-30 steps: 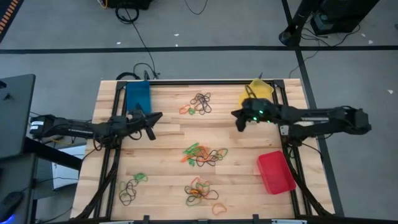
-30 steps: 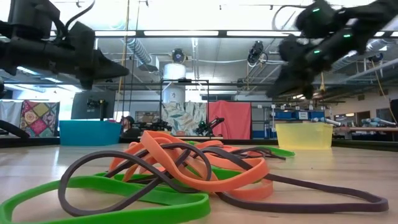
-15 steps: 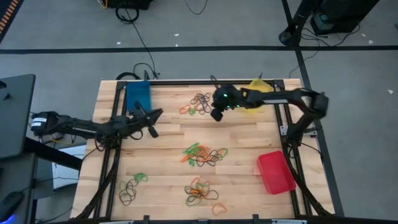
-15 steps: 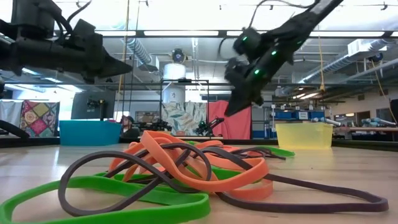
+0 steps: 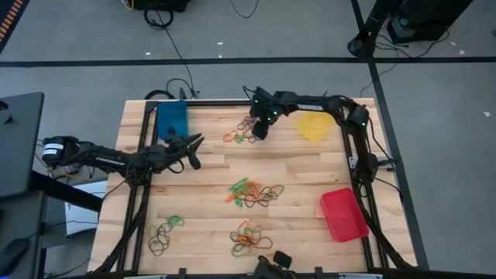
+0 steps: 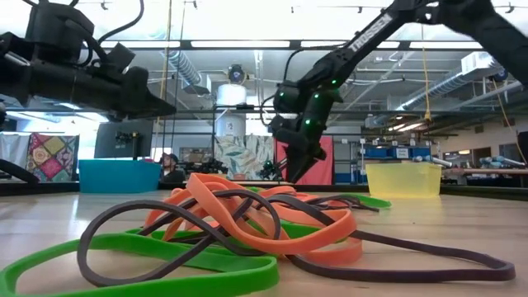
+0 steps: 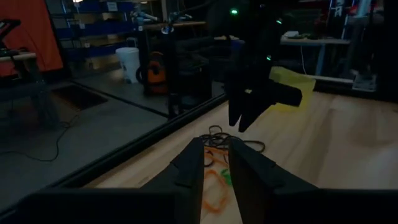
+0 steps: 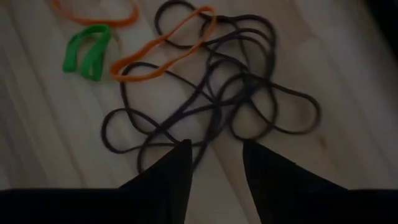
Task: Sort rubber bands into baskets
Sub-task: Put the brown rubber band into the yellow bin
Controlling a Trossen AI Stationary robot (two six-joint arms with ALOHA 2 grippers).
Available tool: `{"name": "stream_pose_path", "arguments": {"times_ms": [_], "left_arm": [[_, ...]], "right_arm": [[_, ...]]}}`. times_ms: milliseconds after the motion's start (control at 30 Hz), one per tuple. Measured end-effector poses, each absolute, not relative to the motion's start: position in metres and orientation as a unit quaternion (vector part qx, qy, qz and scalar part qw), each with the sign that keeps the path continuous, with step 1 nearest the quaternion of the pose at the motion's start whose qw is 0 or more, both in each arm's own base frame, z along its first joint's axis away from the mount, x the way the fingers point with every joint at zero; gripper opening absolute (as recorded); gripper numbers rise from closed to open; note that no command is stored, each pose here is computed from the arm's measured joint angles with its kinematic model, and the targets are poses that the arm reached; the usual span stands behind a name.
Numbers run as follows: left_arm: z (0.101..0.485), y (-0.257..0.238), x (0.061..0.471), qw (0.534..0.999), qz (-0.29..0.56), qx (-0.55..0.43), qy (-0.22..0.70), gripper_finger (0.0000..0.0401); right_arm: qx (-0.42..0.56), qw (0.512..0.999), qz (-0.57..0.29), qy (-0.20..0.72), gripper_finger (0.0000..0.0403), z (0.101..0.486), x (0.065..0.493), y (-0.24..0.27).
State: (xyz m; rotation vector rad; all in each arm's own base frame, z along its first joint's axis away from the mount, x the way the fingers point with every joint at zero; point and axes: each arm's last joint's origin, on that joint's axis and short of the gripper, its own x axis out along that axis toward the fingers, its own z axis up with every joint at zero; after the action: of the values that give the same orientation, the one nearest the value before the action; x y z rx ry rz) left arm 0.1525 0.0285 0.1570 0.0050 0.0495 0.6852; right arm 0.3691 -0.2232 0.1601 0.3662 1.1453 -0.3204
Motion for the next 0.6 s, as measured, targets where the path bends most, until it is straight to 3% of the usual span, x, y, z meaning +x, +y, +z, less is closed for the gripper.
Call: {"name": "stream_pose_path", "arguments": {"times_ms": [400, 600], "left_arm": [[0.155, 0.029, 0.153, 0.942, 0.335, 0.004, 0.032, 0.0079], [0.155, 0.029, 0.153, 0.942, 0.335, 0.004, 0.031, 0.0078]], "right_arm": [[0.165, 0.792, -0.114, 0.577, 0.0127, 0.141, 0.386, -0.236], [0.155, 0.785, -0.110, 0.589, 0.0073, 0.135, 0.387, -0.238]]}}
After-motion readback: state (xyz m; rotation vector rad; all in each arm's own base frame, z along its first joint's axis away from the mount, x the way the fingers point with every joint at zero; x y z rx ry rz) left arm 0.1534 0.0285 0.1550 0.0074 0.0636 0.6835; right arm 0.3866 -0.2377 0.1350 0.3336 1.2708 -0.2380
